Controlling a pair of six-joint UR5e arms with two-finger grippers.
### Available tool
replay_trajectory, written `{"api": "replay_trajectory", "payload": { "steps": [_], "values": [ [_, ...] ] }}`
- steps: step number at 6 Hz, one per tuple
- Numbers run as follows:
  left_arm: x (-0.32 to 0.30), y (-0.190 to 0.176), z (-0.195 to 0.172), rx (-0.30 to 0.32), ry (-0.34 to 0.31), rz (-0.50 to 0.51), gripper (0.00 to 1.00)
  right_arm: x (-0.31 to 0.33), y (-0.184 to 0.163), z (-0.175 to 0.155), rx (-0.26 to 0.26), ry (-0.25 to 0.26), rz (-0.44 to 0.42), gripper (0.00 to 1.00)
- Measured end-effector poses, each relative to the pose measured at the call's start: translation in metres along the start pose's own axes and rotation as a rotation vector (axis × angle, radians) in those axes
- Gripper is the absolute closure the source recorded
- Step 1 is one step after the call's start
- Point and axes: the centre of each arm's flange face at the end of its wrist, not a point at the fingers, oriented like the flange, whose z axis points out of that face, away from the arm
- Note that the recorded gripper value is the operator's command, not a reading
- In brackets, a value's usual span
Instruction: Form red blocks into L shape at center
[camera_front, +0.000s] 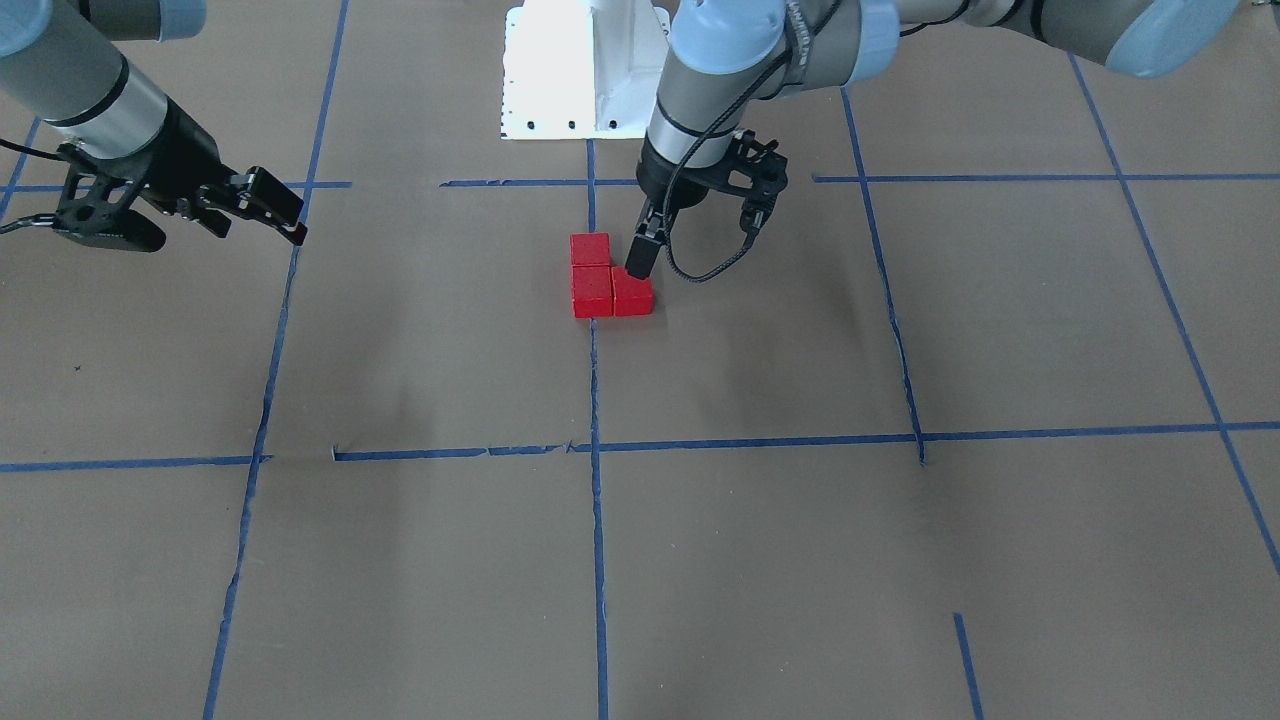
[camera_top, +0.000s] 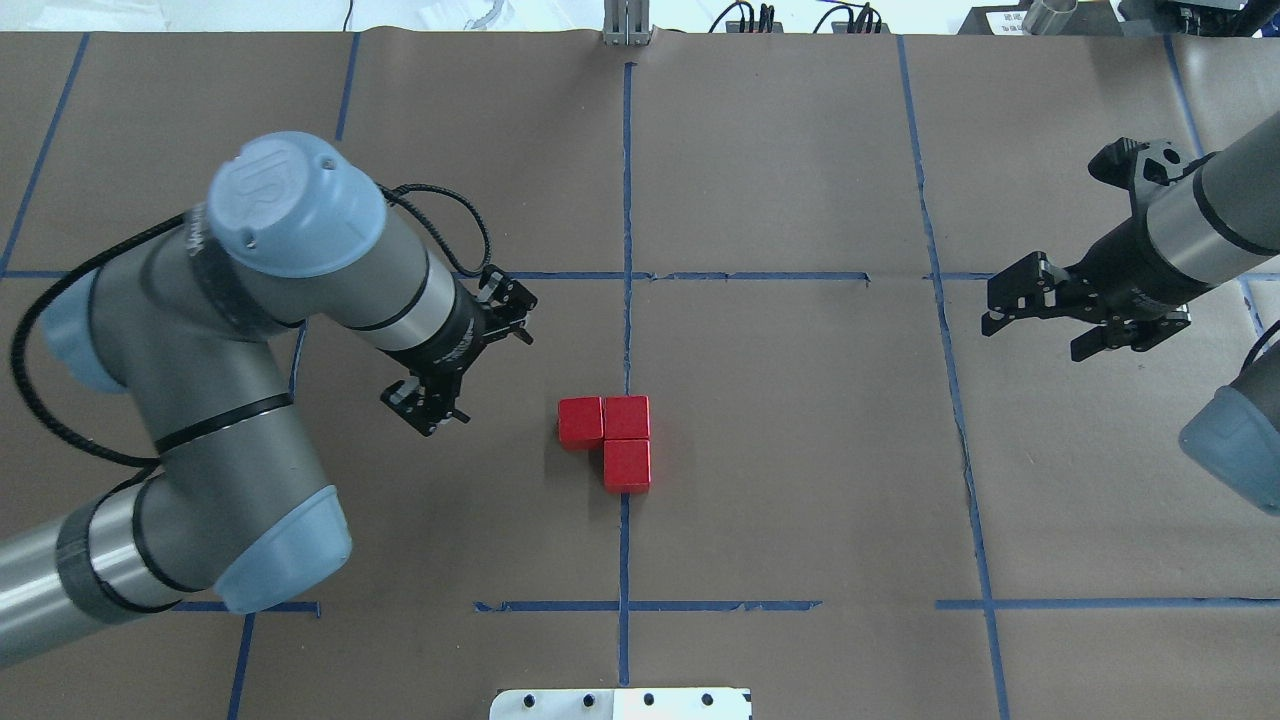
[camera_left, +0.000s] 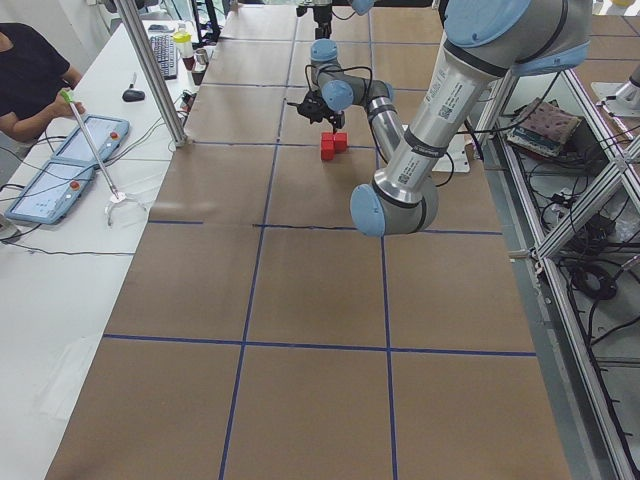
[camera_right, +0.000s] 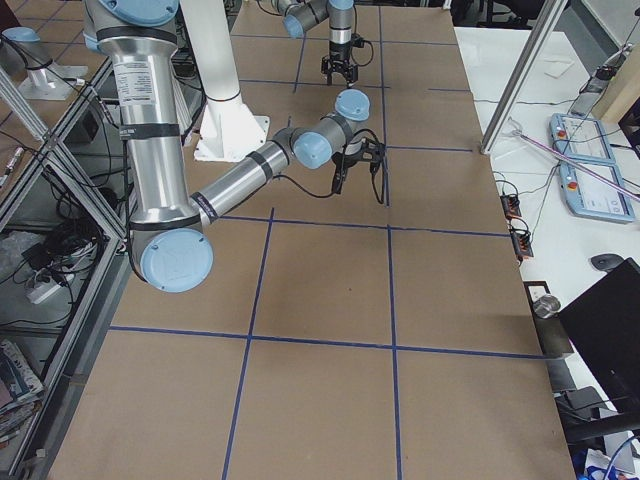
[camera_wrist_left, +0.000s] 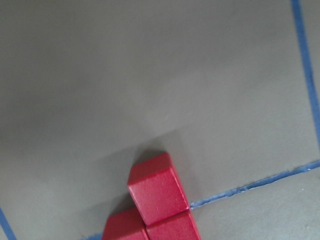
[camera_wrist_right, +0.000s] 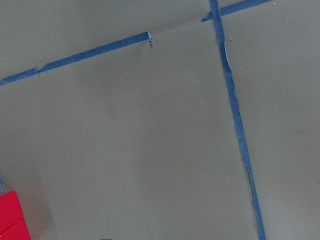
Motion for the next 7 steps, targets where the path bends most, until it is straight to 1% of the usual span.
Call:
{"api": "replay_trajectory", "payload": {
  "steps": [1,2,3,4,5,6,7],
  "values": [
    [-0.027,-0.030,-0.018,0.024,0.004,0.206,0.00,0.030,-0.006,0.000,0.004,0.024,-0.011,0.00],
    [-0.045,-0.076,-0.039,0.047,-0.006,0.386,0.00,0.059,-0.011,-0.004,0.012,0.044,-0.017,0.00],
    [-0.062,-0.131,-0.062,0.057,-0.024,0.520,0.00,0.088,-0.020,-0.015,0.033,0.057,-0.011,0.00],
    [-0.081,-0.177,-0.078,0.077,-0.047,0.605,0.00,0.116,-0.027,-0.029,0.059,0.066,-0.004,0.00],
    [-0.103,-0.211,-0.089,0.085,-0.069,0.667,0.00,0.142,-0.032,-0.044,0.086,0.072,-0.002,0.00],
    [-0.122,-0.234,-0.098,0.080,-0.079,0.691,0.00,0.162,-0.038,-0.056,0.108,0.073,-0.005,0.00],
    [-0.138,-0.251,-0.101,0.075,-0.094,0.727,0.00,0.180,-0.044,-0.063,0.119,0.075,-0.008,0.00]
  ]
}}
